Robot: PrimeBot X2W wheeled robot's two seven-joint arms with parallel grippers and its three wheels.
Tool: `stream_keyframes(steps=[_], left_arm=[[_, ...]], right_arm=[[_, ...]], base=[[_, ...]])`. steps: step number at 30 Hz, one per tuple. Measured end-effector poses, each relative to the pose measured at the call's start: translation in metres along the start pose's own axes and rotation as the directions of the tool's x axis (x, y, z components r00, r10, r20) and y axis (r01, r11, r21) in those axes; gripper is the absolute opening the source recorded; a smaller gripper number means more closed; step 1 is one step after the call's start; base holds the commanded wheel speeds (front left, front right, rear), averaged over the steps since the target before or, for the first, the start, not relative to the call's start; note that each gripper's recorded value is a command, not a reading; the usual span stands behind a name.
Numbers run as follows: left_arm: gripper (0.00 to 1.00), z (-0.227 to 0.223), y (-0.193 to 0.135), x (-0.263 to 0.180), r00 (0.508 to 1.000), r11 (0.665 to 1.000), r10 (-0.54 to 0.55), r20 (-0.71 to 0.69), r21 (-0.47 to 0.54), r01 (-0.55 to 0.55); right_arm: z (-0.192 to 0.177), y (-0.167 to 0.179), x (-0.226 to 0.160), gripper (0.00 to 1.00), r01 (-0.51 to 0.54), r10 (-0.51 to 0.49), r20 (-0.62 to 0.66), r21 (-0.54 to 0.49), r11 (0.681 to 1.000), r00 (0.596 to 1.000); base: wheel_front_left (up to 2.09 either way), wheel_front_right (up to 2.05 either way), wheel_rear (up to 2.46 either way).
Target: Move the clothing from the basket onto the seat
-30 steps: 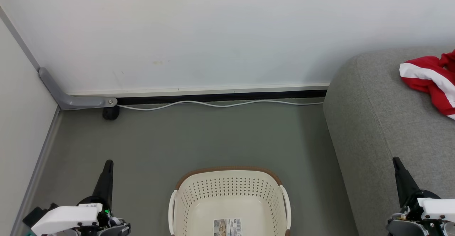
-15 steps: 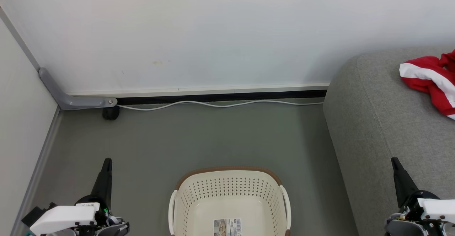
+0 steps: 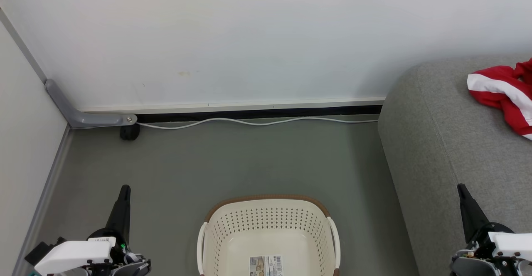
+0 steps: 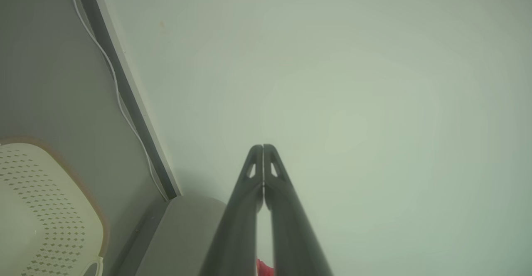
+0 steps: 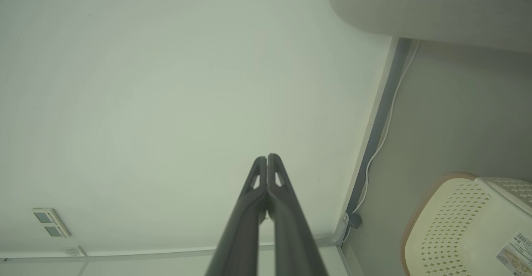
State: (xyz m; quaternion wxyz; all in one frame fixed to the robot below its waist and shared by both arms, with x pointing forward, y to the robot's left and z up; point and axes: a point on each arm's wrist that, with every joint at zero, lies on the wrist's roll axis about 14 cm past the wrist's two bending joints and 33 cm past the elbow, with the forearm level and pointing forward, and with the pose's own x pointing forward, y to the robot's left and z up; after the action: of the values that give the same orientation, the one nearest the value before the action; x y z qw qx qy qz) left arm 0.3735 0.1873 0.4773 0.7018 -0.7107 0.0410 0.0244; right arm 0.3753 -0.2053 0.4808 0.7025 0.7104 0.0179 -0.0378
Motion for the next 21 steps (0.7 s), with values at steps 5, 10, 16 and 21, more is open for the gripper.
stream_keyframes(steps=[5, 10, 16, 21], left_arm=[[0.0, 0.0005, 0.0, -0.0001, 1.0, 1.0, 0.0, 0.001, -0.001, 0.0], [0.0, 0.0007, 0.0, -0.0001, 1.0, 1.0, 0.0, 0.002, -0.001, 0.0], [0.0, 0.0006, 0.0, -0.0001, 1.0, 1.0, 0.0, 0.0, -0.003, 0.0], [0.0, 0.0007, 0.0, -0.0001, 1.0, 1.0, 0.0, 0.001, -0.004, 0.0]], right_arm=[[0.0001, 0.0, 0.0, 0.0, 0.0, 0.0, 0.0, 0.0, 1.0, 1.0], [0.0, 0.0, 0.0, 0.0, 0.0, 0.0, 0.0, 0.001, 1.0, 1.0], [-0.0001, 0.0, 0.0, 0.0, 0.0, 0.0, -0.001, 0.001, 1.0, 1.0], [-0.0001, 0.0, 0.0, 0.0, 0.0, 0.0, 0.0, 0.001, 1.0, 1.0]], base=[[0.0, 0.0, 0.0], [0.0, 0.0, 0.0], [0.0, 0.0, 0.0], [0.0, 0.0, 0.0]])
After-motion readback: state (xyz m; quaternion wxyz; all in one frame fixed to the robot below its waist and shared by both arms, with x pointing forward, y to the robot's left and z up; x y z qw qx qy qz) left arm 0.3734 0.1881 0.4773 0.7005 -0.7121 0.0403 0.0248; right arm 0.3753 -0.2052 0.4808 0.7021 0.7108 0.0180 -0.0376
